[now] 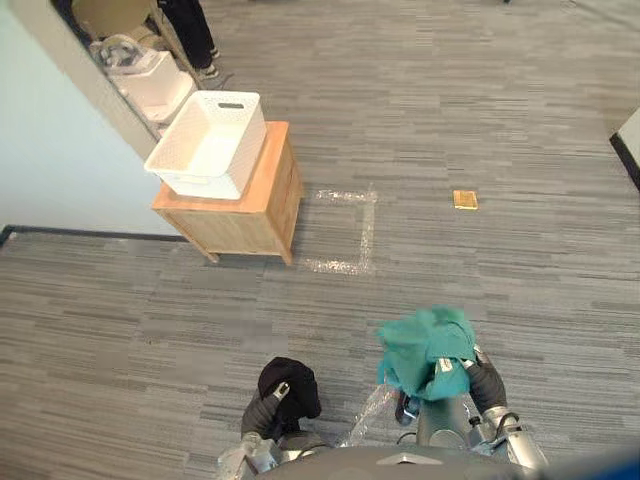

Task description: Tidy the bed and pick cloth on bed and put in laundry

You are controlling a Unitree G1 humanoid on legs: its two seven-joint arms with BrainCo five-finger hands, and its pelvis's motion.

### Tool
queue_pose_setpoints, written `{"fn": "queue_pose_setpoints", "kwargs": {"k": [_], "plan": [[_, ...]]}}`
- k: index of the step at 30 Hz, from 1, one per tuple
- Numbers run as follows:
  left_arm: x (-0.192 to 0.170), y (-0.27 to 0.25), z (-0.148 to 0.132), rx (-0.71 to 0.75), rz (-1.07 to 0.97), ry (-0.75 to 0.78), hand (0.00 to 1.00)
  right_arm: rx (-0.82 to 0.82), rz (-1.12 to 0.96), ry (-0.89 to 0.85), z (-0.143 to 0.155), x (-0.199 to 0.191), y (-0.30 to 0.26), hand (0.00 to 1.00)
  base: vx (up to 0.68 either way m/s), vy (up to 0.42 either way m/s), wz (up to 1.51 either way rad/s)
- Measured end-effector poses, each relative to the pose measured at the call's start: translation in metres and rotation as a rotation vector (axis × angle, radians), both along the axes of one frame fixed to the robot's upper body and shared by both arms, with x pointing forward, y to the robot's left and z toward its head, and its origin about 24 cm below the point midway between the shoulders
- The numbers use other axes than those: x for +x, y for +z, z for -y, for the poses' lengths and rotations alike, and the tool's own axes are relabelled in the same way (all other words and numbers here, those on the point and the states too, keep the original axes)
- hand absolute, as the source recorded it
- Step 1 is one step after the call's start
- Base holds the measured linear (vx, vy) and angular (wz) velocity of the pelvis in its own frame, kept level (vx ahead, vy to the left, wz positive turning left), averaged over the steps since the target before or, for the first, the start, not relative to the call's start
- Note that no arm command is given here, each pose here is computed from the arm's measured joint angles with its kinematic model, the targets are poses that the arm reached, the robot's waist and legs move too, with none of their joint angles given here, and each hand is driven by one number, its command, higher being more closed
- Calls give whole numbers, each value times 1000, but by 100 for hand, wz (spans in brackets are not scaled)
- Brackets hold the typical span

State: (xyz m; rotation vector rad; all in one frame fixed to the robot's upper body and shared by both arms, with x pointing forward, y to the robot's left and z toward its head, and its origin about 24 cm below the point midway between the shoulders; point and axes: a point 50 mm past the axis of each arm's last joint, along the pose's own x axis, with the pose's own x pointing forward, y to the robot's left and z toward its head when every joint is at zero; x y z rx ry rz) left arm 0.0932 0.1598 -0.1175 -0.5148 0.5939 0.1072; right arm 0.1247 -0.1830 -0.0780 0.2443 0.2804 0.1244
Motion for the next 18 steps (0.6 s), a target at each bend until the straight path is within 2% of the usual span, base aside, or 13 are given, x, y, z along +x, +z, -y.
{"fn": "queue_pose_setpoints", "kwargs": {"k": [3,4,9,13,18], "plan": [[7,8,1,12,54,19,100,41,-150,-16,2,-10,-17,100,342,-196,0],[10,12,0,18,87,30,100,-65,-167,-6,2,-9,-18,100,324,-111,7],[43,63,-19,52,374,152,100,-24,233,-63,16,14,32,100,364,0,-2],[63,90,-30,37,512,217,100,-29,293,-111,34,13,43,100,426,116,8],[62,91,-40,-1,525,298,100,16,338,-82,36,-8,44,100,497,166,-15]]}}
